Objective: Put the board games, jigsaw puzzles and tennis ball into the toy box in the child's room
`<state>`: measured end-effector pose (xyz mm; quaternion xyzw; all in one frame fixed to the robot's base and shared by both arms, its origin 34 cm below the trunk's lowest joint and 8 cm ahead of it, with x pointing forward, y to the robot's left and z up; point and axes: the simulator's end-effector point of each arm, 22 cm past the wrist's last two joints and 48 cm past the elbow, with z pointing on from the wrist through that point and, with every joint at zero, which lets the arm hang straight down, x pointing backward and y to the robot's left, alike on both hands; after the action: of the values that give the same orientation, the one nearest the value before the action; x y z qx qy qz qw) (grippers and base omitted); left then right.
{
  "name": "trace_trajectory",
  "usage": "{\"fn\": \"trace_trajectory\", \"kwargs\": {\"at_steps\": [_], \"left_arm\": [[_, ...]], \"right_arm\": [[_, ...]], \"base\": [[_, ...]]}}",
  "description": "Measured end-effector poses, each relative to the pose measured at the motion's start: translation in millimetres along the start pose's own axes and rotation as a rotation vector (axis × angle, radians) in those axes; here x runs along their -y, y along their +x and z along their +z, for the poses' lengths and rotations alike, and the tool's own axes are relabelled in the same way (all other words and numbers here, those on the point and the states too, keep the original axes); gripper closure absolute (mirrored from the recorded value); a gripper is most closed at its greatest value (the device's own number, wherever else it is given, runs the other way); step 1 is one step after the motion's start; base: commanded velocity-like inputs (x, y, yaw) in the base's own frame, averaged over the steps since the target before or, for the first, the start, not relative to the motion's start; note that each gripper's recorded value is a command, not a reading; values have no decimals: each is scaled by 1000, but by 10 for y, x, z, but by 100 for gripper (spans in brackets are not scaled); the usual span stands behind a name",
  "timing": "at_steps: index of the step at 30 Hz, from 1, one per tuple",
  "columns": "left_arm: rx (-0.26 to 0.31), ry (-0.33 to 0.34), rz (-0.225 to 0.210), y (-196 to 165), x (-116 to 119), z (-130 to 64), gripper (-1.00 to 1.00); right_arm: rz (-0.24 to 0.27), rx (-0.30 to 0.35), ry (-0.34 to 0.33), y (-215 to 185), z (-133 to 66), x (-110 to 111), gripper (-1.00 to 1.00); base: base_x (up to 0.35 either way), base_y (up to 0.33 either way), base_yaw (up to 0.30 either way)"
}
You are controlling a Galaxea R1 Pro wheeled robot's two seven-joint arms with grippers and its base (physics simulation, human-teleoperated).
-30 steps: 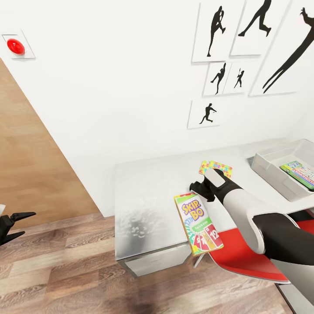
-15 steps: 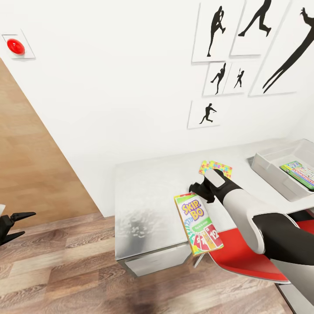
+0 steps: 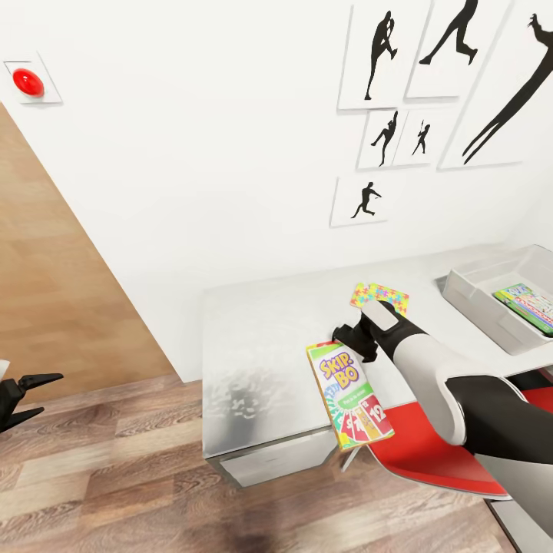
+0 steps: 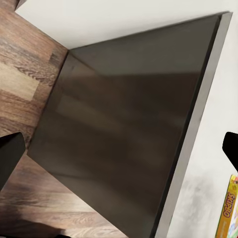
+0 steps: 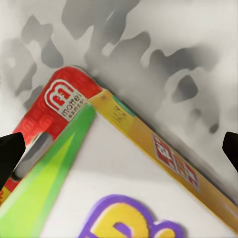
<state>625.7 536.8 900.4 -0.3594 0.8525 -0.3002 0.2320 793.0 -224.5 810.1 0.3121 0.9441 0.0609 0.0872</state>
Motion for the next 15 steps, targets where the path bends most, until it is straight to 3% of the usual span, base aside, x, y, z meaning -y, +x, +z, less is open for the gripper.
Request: {"fn": "trace_trajectory", "kwargs": {"at_steps": [15], "left_arm": [[0,0,0,1,0,2,-100]], "right_arm": [[-2,-13,-3,36,4,-13,-100]], "base": [[-7,8,0]]}}
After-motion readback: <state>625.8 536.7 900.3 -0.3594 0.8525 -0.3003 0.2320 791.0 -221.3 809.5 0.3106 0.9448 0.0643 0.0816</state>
